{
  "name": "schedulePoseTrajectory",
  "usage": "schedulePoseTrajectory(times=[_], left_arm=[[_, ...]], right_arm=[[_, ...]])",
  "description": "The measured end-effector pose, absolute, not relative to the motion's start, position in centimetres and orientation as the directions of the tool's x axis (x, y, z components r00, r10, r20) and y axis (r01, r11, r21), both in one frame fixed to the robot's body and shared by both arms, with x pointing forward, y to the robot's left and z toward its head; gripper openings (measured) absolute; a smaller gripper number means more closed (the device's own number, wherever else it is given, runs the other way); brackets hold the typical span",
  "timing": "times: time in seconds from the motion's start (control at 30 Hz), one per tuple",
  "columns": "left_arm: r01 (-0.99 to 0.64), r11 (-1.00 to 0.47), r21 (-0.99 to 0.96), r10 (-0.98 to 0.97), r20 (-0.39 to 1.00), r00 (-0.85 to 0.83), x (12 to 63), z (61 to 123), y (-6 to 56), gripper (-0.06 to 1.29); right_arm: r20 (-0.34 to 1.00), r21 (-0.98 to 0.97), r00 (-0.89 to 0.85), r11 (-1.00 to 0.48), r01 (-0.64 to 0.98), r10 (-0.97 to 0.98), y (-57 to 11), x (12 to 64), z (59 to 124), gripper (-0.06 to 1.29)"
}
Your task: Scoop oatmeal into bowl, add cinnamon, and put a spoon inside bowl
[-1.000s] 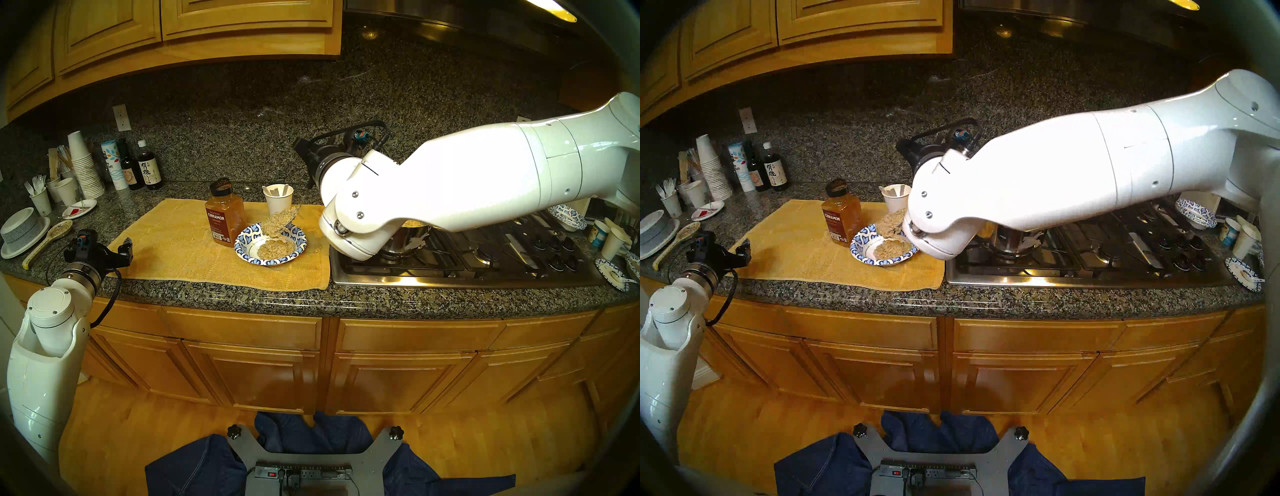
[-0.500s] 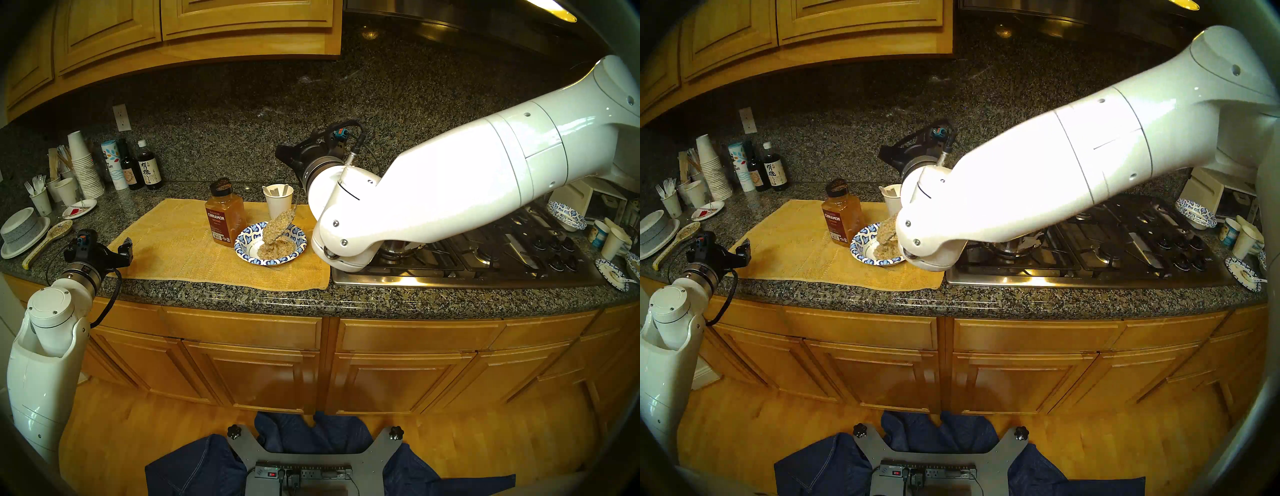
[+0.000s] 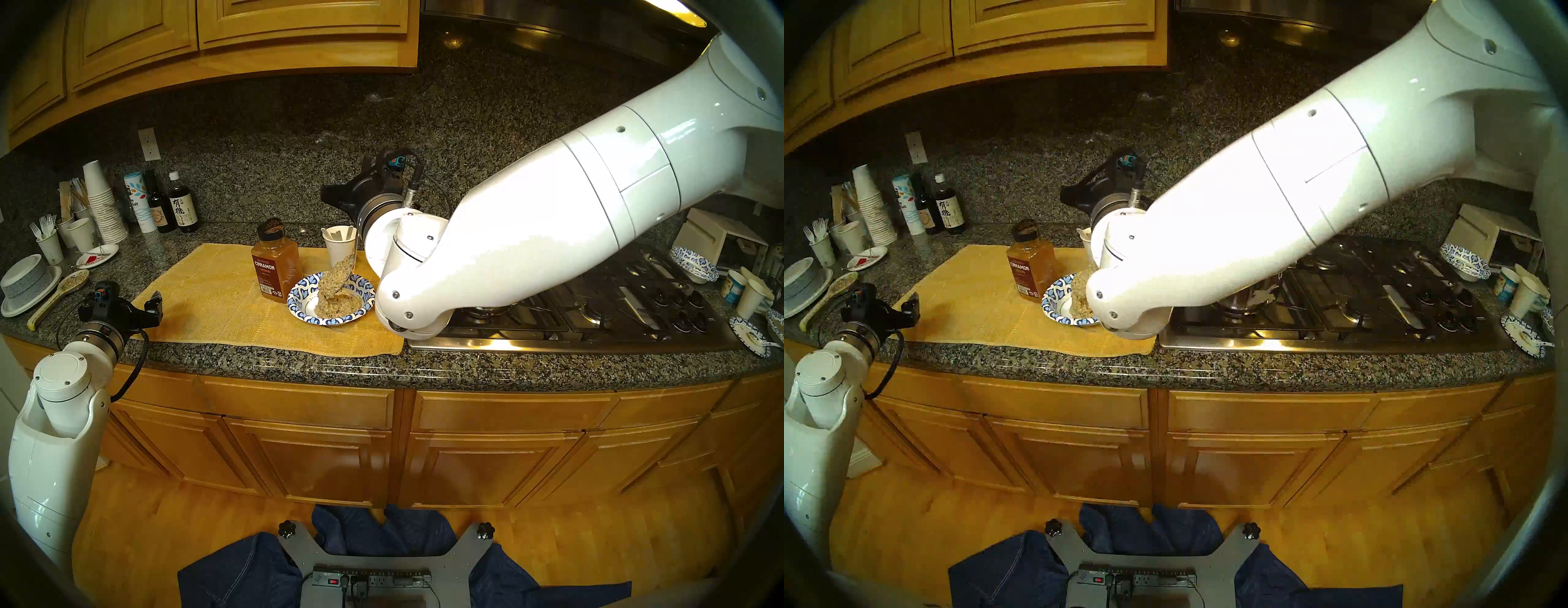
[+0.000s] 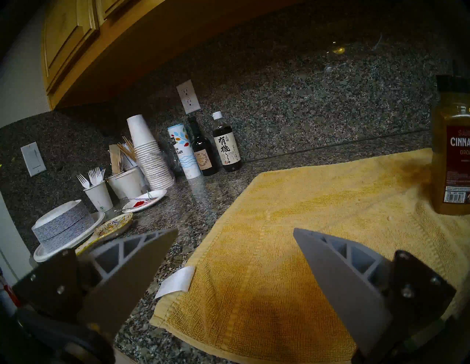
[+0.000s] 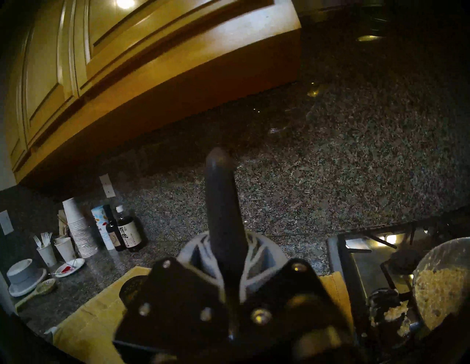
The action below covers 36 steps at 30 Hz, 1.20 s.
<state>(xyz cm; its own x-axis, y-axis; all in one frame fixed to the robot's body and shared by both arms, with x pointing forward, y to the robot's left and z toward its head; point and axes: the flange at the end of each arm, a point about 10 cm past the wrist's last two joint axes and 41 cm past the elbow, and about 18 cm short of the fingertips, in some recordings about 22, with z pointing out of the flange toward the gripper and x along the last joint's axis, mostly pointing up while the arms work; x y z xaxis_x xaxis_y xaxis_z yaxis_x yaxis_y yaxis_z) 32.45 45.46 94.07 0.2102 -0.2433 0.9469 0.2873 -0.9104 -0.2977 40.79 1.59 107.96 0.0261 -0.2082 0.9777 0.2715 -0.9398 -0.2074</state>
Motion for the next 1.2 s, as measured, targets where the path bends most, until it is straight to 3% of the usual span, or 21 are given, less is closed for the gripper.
schedulePoseTrajectory(times=[1.2], left_arm=[[0.287, -0.911, -0.298, -0.243, 0.947, 0.21, 32.5, 94.1, 45.4, 1.23]], right_arm=[[0.973, 0.196, -0.182, -0.92, 0.339, 0.14, 2.5, 41.9, 106.9, -0.01]])
